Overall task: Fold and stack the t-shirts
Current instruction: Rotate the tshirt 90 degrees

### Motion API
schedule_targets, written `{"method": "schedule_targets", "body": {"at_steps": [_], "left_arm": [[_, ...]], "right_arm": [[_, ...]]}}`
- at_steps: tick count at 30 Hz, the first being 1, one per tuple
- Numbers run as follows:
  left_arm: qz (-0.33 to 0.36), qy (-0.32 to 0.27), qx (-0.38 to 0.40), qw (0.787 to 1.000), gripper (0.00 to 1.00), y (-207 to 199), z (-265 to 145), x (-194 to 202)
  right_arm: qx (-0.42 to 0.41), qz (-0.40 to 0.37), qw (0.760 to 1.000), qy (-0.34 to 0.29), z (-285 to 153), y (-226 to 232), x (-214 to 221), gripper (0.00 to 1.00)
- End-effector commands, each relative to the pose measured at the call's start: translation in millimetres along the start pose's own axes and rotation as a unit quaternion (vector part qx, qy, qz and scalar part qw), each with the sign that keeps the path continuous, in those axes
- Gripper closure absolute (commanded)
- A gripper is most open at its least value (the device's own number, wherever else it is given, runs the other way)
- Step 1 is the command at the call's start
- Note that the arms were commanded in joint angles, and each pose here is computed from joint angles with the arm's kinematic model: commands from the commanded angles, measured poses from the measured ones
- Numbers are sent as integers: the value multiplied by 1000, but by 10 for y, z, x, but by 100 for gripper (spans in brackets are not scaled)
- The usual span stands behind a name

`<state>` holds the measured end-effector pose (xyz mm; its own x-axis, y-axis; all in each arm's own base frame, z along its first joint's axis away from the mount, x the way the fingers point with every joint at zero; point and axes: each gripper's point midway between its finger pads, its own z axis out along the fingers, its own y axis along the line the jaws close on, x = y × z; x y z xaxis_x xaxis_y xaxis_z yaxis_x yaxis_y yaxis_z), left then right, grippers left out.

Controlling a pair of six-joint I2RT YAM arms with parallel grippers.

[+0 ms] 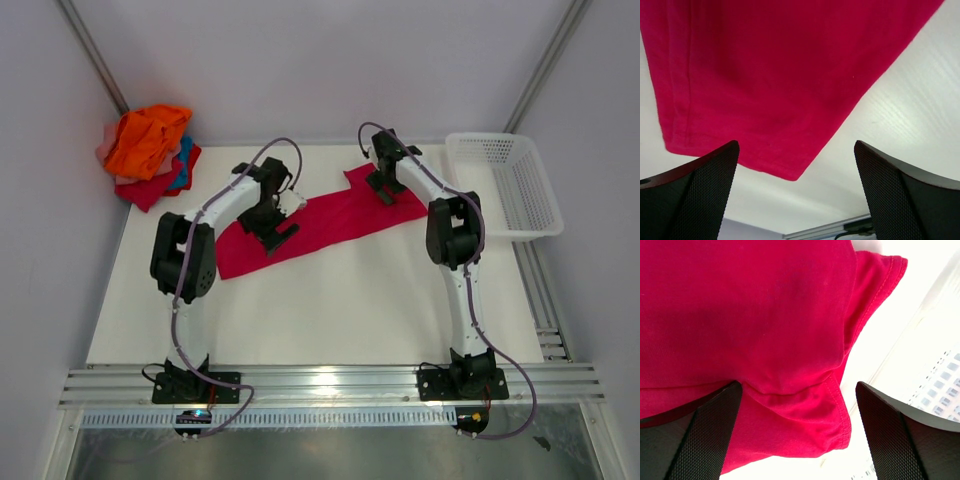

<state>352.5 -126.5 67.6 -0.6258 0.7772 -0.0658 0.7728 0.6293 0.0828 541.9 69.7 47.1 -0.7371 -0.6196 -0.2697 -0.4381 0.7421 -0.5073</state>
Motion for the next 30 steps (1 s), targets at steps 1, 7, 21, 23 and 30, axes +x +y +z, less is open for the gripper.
{"method": "schedule_targets", "body": {"at_steps": [1, 7, 21, 23, 30], "left_arm": [[-99, -62, 25, 993, 1, 108, 21, -252], [-160, -76, 71, 982, 1, 278, 128, -332], [-144, -28, 116, 982, 1, 171, 450, -38], [-142, -10, 114, 983, 1, 153, 519, 61], [-157, 14, 130, 979, 1, 128, 560, 305]], "right_arm": [[-5, 24, 1000, -17, -156, -42, -27, 1], [8, 13, 1000, -11, -178, -93, -2, 1], [54, 0, 998, -11, -217, -301, -47, 1], [58, 3, 998, -15, -219, -329, -93, 1], [78, 0, 997, -13, -176, -396, -131, 1]]}}
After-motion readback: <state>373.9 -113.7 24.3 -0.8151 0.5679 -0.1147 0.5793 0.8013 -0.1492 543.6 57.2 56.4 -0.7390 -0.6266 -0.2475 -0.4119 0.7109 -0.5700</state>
